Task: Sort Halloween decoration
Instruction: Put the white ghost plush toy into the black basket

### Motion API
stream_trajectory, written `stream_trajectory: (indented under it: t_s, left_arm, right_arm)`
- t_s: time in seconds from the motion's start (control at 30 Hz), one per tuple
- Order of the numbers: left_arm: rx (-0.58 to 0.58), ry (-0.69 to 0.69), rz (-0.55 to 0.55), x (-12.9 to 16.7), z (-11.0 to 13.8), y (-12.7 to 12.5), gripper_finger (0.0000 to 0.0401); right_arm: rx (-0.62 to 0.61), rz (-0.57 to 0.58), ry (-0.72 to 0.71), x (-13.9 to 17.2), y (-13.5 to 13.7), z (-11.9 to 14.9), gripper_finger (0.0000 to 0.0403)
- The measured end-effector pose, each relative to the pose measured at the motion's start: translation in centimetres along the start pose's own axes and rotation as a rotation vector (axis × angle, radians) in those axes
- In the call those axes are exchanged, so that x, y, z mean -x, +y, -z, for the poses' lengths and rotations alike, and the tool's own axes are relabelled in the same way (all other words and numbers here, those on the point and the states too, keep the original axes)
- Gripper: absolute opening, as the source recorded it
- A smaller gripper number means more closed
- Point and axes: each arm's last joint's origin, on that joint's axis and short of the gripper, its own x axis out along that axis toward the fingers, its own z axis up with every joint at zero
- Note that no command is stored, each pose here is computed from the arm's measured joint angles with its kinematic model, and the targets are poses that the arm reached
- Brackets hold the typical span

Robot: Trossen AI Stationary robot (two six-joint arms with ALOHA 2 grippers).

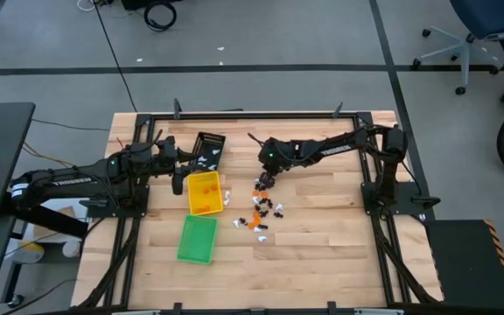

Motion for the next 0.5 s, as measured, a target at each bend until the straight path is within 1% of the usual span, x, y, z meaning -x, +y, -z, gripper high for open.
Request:
stream_trajectory:
  t_s: [0.1,0.2,0.33,0.43,0.5]
  left_arm:
    - [0.0,0.006,-0.001,0.0,0.1,0.0,0.0142]
    - [0.0,0.006,0.0,0.0,0.1,0.0,0.0142]
    - [0.001,0.005,-0.001,0.0,0.1,0.0,0.0142]
    - [0.001,0.005,-0.001,0.0,0.0,0.0,0.0142]
    - [0.001,0.005,0.0,0.0,0.0,0.0,0.0142]
  right_arm:
    - [0.032,0.021,0.038,0.1,0.3,0.5,0.0042]
    - [0.073,0.055,0.022,0.5,0.9,0.4,0.0081]
    - [0.146,0.16,0.0,1.2,1.8,0.5,0.013]
    - [0.17,0.222,0.012,1.4,2.1,0.8,0.0157]
    - [0.174,0.227,0.033,1.4,2.1,1.1,0.0167]
